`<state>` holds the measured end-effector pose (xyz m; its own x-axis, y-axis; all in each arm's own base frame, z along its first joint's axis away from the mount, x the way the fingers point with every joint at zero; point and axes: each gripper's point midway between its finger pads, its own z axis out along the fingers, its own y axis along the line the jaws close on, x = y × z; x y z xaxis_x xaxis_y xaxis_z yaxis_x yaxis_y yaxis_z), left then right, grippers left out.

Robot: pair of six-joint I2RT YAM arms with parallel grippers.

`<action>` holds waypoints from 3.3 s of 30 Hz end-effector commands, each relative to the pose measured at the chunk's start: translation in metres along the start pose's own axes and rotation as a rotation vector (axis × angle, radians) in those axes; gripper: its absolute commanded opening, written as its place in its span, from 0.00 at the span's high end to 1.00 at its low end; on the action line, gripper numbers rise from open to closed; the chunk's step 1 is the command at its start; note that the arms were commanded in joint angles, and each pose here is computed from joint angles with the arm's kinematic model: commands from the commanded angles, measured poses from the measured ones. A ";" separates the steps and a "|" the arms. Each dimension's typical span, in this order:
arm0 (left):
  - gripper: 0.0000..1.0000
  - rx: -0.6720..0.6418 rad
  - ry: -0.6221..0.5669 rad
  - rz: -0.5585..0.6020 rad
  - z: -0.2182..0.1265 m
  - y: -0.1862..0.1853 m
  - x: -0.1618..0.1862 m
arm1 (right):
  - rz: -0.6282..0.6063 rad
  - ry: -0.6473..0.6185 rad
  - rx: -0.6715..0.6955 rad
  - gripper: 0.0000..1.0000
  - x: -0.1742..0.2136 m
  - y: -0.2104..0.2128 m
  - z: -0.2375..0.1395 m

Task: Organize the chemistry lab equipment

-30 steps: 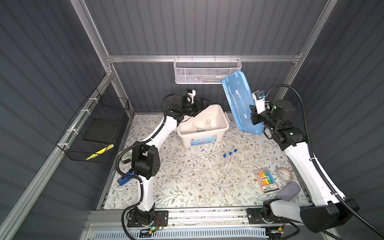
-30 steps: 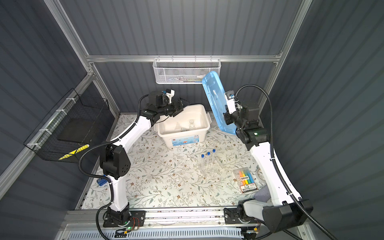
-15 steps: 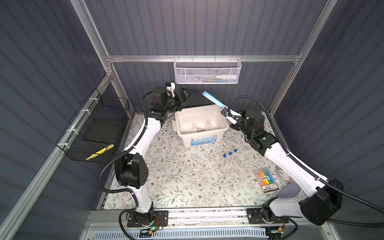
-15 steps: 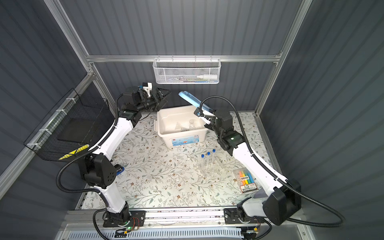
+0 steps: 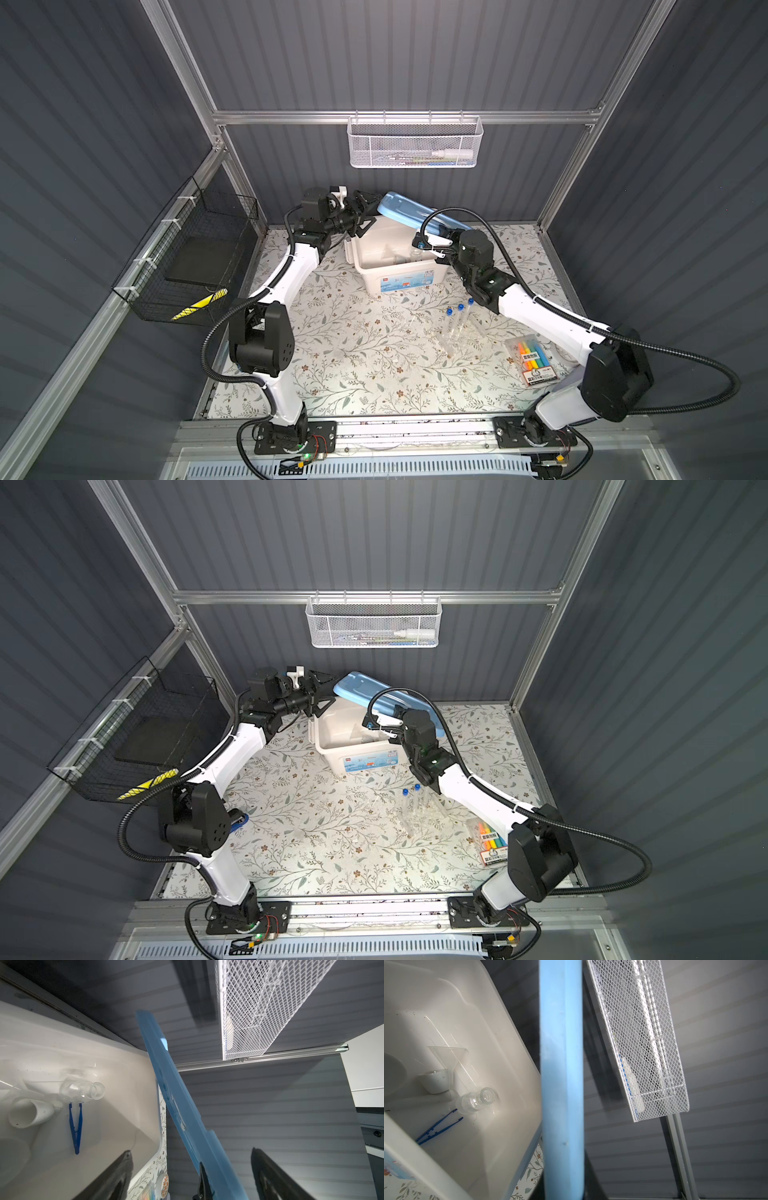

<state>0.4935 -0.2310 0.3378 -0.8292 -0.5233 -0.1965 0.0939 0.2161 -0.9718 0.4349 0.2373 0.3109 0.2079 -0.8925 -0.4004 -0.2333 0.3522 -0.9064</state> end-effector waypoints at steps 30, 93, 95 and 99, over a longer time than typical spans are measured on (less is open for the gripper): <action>0.52 -0.036 0.138 -0.092 0.021 0.064 -0.002 | -0.075 -0.059 -0.041 0.87 -0.033 0.068 0.009; 0.85 0.037 -0.147 -0.066 -0.036 0.062 -0.021 | 0.303 0.095 -0.380 0.16 0.011 0.076 0.002; 0.85 0.035 -0.157 -0.060 -0.038 0.062 -0.022 | 0.333 0.095 -0.390 0.15 0.011 0.074 0.000; 0.85 0.029 -0.178 -0.056 -0.040 0.065 -0.023 | 0.383 0.111 -0.415 0.15 0.017 0.071 0.001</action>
<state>0.4929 -0.1868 0.2682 -0.7805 -0.6193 -0.0854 -0.0003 0.1370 -0.9906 0.4222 0.2521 0.2153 -0.0377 -0.8052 -0.5918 -0.6374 0.4755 -0.6064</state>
